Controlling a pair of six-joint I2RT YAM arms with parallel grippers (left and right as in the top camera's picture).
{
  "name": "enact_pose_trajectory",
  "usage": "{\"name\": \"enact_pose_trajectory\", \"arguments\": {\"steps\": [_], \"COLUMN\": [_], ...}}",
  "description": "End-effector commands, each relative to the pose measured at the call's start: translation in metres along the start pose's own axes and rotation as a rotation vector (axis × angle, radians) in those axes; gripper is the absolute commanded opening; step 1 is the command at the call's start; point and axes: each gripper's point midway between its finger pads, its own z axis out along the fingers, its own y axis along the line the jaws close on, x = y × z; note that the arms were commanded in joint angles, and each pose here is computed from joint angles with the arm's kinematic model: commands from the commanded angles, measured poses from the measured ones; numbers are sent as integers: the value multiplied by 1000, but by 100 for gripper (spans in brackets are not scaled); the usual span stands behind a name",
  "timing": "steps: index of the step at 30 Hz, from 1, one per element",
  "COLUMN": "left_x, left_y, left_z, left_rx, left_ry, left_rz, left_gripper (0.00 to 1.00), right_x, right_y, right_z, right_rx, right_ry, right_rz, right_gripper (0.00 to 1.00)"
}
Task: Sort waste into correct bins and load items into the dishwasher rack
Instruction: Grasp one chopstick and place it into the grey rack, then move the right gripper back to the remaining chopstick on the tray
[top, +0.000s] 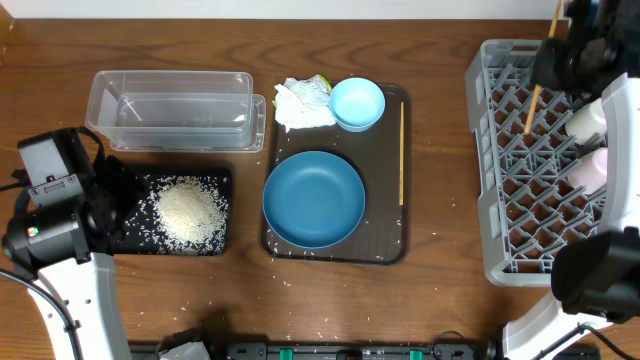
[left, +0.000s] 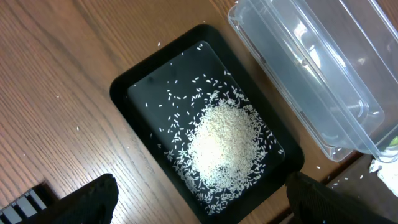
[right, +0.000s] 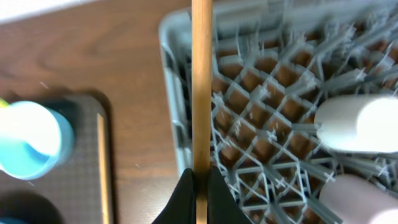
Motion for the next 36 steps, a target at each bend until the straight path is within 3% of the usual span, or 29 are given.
{"name": "enact_pose_trajectory", "arguments": {"steps": [1,7,12,20,26,33,36], "left_x": [-3,-3,-3,-3,-3,-3,-3], "left_y": [1,1,1,1,1,1,1], "left_z": [-1,-1,-1,-1,-1,-1,-1], "left_rx": [-5,-5,-5,-5,-5,-5,-5], "left_ry": [-8,-8,-8,-8,-8,-8,-8], "left_rz": [-3,-3,-3,-3,-3,-3,-3], "left_gripper": [89,89,89,89,89,89,89], "right_x": [25,43,49,49,68,98,118], "right_y": [-5,-3,-4,40,91,107,124], "right_z": [35,61,68,53,51,75,90], "right_rx": [-29,-66,-67,-284,-355,-20,5], "right_ry": [85,103,111,110,177,195,191], "right_rz": [-37,-32,-31,-28,-55,-52,-53], "right_gripper": [1,6,41,73,72,65,62]}}
